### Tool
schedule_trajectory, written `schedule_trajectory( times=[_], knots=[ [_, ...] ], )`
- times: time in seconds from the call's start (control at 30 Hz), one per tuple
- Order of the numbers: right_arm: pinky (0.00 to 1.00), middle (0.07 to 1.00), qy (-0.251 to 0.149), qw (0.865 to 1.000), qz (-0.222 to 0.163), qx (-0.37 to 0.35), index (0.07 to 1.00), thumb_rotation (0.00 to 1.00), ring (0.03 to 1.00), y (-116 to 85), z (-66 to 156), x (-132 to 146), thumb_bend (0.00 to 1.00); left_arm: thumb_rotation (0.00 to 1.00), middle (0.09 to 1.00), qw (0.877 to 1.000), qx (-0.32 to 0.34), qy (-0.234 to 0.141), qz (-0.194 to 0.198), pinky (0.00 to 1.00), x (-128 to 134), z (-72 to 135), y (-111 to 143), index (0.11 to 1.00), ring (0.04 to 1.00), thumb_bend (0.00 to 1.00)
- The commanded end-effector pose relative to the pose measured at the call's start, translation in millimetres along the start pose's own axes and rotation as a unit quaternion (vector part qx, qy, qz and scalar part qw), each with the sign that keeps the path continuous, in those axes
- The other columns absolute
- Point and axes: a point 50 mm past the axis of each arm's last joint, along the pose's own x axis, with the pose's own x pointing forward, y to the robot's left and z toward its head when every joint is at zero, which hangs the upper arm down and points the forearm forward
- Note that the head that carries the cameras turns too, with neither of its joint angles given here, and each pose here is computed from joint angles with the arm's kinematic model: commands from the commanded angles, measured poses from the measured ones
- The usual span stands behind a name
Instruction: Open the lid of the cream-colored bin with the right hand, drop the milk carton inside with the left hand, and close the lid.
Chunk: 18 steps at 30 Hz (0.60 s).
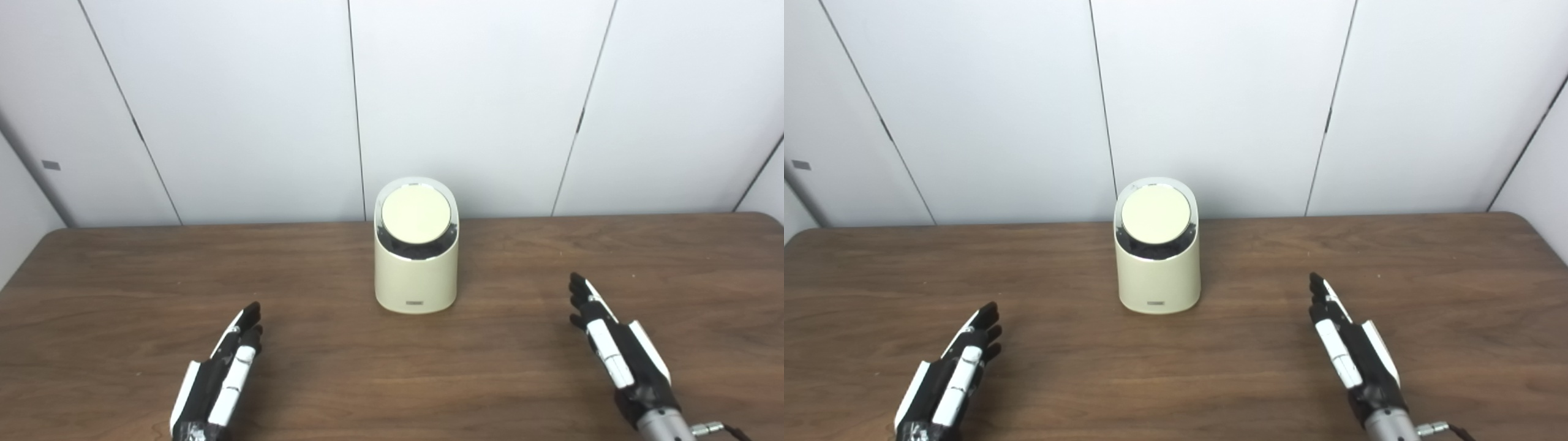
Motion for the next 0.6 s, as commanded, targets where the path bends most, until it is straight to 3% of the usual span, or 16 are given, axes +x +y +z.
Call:
schedule_trajectory(
  times=[0.0, 0.17, 0.57],
  knots=[
    [0.98, 0.988, -0.040, 0.999, -0.015, 0.009, 0.957, 0.99, 0.997, -1.1, 10.4, 1.8, 0.65, 0.79, 0.974, 0.999, 0.015, -0.040, 0.005, 0.95, -0.5, 7.3, 4.4, 0.984, 0.967, 0.55],
    [1.00, 0.998, -0.031, 0.999, -0.024, 0.021, 0.968, 0.99, 1.000, 1.5, -1.2, -7.6, 0.66, 0.83, 0.975, 0.999, 0.038, -0.027, 0.013, 0.96, -10.5, -7.1, 12.0, 0.987, 0.971, 0.54],
    [0.99, 0.995, -0.044, 0.998, -0.024, 0.042, 0.961, 0.96, 0.998, 5.8, -5.2, -16.8, 0.64, 0.78, 0.957, 0.998, 0.026, -0.043, 0.032, 0.96, -16.7, -28.4, 14.9, 0.974, 0.950, 0.53]
  ],
)
